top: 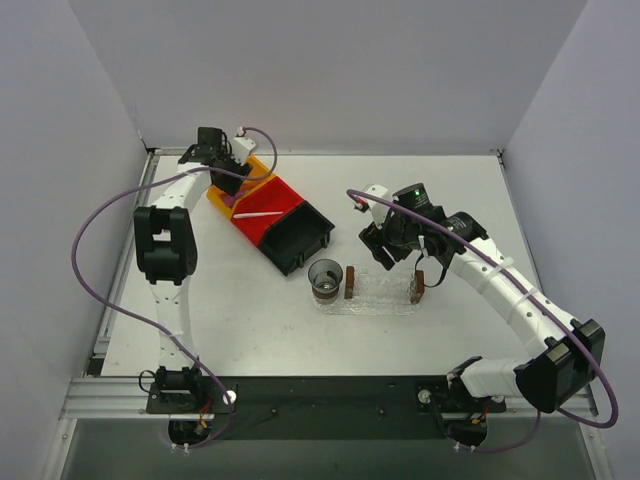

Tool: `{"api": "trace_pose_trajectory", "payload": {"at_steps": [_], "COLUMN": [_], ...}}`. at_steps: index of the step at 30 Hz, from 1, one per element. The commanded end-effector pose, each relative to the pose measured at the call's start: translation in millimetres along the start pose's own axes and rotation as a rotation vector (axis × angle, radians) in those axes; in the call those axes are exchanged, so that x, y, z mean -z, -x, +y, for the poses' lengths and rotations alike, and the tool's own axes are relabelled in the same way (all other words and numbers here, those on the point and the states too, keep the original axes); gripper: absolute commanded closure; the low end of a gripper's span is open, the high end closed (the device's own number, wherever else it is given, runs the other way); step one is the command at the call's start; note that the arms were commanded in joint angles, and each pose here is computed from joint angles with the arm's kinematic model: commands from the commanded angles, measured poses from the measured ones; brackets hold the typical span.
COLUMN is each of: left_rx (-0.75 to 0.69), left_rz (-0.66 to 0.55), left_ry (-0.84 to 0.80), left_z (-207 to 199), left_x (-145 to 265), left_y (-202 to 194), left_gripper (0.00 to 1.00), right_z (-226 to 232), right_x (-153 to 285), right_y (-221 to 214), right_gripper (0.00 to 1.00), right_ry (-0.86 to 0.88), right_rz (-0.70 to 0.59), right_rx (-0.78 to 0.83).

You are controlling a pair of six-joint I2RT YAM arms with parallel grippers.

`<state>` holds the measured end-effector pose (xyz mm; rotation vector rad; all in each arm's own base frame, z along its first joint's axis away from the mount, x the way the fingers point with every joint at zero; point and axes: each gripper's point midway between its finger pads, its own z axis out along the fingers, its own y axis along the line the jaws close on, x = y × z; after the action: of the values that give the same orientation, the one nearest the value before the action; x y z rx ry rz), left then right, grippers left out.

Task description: Prepare toiletry sets of a toothbrush and toothpaste on the tray

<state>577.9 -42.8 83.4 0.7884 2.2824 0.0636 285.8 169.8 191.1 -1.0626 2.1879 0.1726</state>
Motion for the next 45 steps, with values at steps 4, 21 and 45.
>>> {"api": "trace_pose_trajectory", "payload": {"at_steps": [4,21,45], "left_rx": [-0.037,-0.043,-0.099], "left_rz": [0.017,0.116,0.116], "left_ry": [0.008,-0.02,0.037], "left_z": [5.5,-7.1,-11.5], "left_x": [-2.7,-25.1,-26.1], "left_y": [4.1,-29.0,-29.0], "left_gripper": [0.36,0.39,0.76], "right_z": [3.4,6.1,9.6], "right_x": [-5.4,-7.1,-9.8], "right_y": [-5.8,-10.3,-13.3], "right_gripper": [0.43,0.43,0.43], "right_ry": [0.022,0.032,0.048], "right_rz": [0.014,0.02,0.024], "right_rx": [-0.017,-0.021,-0.024]}}
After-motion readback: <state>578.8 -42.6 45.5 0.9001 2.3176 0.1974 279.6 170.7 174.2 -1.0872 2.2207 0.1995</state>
